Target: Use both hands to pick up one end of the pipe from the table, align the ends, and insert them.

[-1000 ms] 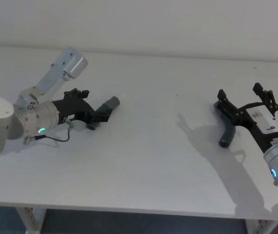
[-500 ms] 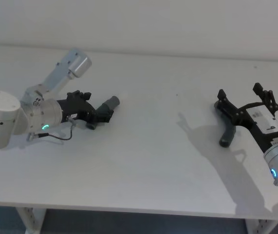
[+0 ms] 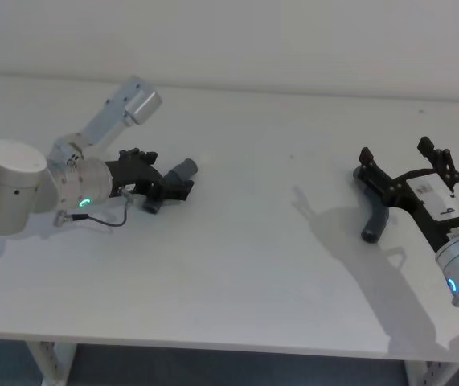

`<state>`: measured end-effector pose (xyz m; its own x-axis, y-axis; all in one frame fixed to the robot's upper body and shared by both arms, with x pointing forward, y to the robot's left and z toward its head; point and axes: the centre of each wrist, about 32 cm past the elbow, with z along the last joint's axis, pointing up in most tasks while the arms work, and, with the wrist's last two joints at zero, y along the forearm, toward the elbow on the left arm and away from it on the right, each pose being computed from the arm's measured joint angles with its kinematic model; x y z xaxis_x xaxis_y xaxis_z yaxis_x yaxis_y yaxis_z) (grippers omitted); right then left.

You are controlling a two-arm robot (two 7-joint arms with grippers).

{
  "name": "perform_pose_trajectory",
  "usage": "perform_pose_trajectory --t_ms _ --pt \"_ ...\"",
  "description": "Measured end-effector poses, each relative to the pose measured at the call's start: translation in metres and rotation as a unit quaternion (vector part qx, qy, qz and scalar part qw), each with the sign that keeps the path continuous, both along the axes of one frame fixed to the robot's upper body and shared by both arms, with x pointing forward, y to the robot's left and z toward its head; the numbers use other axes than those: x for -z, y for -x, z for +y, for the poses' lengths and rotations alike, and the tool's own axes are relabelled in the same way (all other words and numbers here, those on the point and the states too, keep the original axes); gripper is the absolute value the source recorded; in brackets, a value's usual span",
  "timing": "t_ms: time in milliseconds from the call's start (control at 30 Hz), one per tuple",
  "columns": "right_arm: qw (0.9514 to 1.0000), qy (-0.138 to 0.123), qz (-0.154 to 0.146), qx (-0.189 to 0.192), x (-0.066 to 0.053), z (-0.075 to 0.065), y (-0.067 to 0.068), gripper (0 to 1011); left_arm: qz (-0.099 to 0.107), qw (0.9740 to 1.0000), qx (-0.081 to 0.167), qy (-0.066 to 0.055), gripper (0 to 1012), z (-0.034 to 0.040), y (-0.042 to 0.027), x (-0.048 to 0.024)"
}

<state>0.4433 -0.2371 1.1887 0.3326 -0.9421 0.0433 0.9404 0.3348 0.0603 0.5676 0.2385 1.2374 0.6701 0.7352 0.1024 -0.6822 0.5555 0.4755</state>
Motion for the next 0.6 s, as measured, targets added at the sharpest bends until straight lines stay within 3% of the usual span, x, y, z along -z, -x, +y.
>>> perform_pose_trajectory --t_ms 267,600 --pt "1.0000 0.000 0.000 0.000 0.0000 0.0000 0.0000 1001 0.013 0.9999 0.006 -0.002 1000 -0.0039 -0.0044 -0.0022" --pt "1.0000 0.000 0.000 0.000 0.0000 0.0000 0.0000 1001 0.039 0.9991 0.014 0.006 1000 -0.0086 -0.0076 -0.0024"
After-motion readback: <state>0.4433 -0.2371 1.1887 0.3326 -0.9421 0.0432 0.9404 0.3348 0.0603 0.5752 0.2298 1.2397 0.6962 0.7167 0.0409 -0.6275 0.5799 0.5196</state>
